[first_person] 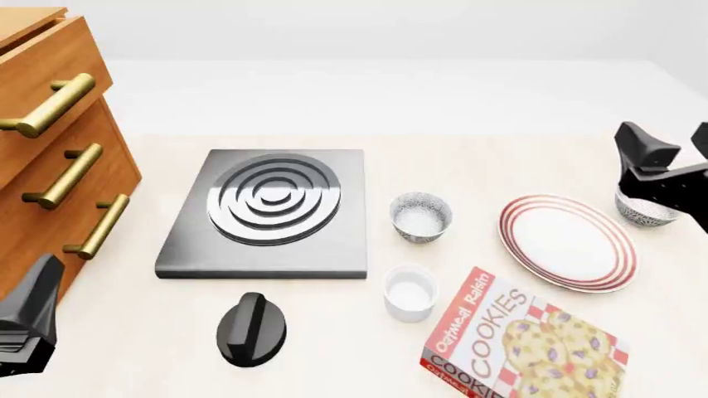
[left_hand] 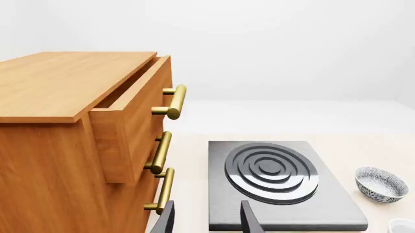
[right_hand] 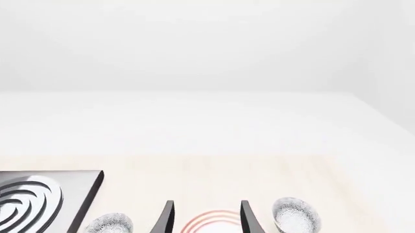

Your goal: Pick the akita bowl next to the plate and place it on the plate.

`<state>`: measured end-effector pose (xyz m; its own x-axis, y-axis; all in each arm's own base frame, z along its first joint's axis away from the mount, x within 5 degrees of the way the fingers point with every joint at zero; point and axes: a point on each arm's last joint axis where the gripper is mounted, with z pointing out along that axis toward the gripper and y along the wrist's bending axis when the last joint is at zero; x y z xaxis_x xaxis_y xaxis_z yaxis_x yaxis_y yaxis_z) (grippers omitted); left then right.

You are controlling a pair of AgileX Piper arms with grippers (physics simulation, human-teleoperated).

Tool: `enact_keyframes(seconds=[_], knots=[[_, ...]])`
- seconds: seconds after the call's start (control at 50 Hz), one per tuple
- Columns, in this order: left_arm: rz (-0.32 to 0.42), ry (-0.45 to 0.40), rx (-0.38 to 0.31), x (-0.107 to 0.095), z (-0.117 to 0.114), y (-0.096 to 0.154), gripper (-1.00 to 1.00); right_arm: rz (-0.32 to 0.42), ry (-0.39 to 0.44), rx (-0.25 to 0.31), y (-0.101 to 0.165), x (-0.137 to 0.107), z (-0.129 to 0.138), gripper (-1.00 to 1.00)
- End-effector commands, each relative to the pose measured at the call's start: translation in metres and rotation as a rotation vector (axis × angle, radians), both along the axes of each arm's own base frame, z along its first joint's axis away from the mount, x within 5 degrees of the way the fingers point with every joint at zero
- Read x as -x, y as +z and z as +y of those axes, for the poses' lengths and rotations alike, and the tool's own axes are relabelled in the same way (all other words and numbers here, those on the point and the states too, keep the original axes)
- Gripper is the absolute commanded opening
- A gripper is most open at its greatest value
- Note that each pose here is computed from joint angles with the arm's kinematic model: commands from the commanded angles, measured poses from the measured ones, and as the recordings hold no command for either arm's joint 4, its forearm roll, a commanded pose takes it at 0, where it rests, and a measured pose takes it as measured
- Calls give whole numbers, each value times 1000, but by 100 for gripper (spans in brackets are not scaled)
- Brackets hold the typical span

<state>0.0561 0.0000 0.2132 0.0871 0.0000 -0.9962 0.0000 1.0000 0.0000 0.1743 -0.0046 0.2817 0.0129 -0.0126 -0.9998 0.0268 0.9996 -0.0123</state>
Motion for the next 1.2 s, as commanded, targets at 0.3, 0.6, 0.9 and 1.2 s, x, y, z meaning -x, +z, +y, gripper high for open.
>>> enact_keyframes(seconds=[0.3, 0.6, 0.9, 1.2], knots=[[0, 0, 0, 0, 0, 0, 100, 30, -28, 20, -1, -17, -6, 100], [0, 0, 0, 0, 0, 0, 100, 53, -38, 28, -2, -28, -9, 100], [0, 0, 0, 0, 0, 0, 100, 200, -160, -33, -15, -94, -46, 100], [0, 0, 0, 0, 0, 0, 100, 222, -184, -56, -18, -104, -54, 100]])
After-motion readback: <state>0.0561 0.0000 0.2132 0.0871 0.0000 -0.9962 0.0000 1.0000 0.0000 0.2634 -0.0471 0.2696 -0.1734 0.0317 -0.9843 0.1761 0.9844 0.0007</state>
